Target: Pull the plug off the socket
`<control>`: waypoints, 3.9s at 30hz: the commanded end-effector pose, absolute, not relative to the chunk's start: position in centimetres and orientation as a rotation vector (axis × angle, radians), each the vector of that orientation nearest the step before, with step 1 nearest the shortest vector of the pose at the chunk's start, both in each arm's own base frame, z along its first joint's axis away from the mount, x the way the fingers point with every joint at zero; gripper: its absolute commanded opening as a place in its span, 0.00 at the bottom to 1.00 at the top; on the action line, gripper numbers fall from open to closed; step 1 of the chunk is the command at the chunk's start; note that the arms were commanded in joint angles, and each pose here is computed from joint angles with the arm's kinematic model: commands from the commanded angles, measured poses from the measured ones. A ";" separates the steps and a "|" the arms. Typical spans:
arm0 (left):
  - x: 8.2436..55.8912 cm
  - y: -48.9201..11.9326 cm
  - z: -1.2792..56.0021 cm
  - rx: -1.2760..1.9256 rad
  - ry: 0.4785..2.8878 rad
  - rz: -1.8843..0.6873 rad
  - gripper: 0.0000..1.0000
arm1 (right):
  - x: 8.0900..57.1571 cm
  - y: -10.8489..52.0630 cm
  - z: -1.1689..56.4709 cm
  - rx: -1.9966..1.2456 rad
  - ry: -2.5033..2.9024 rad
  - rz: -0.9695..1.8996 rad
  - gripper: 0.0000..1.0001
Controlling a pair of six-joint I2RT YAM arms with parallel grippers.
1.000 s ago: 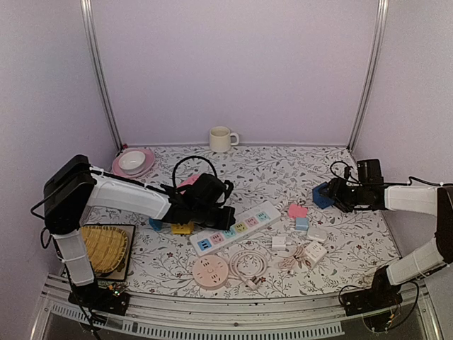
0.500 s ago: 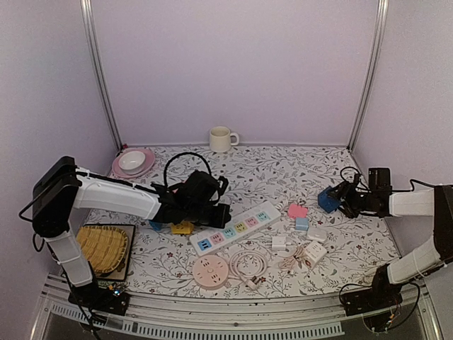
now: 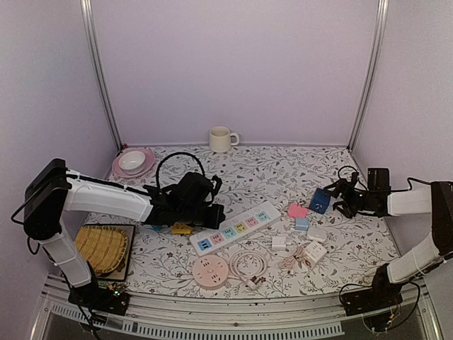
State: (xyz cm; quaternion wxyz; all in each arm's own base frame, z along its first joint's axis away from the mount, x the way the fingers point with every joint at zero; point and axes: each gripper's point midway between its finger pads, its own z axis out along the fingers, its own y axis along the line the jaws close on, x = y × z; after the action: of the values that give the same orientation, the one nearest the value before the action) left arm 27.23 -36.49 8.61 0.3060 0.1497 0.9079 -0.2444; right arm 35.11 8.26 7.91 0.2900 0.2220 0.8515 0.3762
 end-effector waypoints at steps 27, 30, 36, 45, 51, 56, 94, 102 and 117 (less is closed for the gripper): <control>28.9 -29.4 17.6 0.175 2.090 -0.652 0.50 | 35.4 14.3 21.0 0.078 2.047 0.504 0.99; 28.9 -27.8 18.2 0.137 2.061 -0.635 0.77 | 35.5 14.8 21.0 0.060 2.046 0.493 0.99; 29.2 -25.0 19.0 0.061 2.032 -0.620 0.86 | 36.4 14.4 20.3 0.081 2.055 0.437 0.99; 29.4 -22.2 19.3 -0.001 2.009 -0.595 0.97 | 37.9 10.8 19.8 0.084 1.928 0.162 0.99; 29.4 -21.1 18.1 -0.024 2.056 -0.621 0.97 | 37.9 4.0 19.3 0.241 1.794 0.074 1.00; 29.1 -20.5 16.9 -0.030 2.091 -0.641 0.97 | 37.0 -1.6 18.6 0.356 1.690 -0.069 1.00; 32.9 4.5 18.1 -0.299 1.508 0.327 0.97 | 36.7 -1.0 16.4 0.090 1.519 -0.106 0.99; 34.5 4.4 18.0 -0.288 1.492 0.311 0.97 | 36.8 -1.2 16.3 0.104 1.524 -0.110 0.99; 37.9 1.6 15.5 -0.065 1.577 0.172 0.97 | 37.0 -1.3 16.2 0.112 1.531 -0.110 0.99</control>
State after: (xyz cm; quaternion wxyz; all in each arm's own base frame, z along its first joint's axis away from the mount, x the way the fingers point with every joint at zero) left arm 37.12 2.55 15.63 0.7051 -0.0607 0.7003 0.0935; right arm 36.65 -0.77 15.97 0.7163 0.0385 0.6953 -0.0449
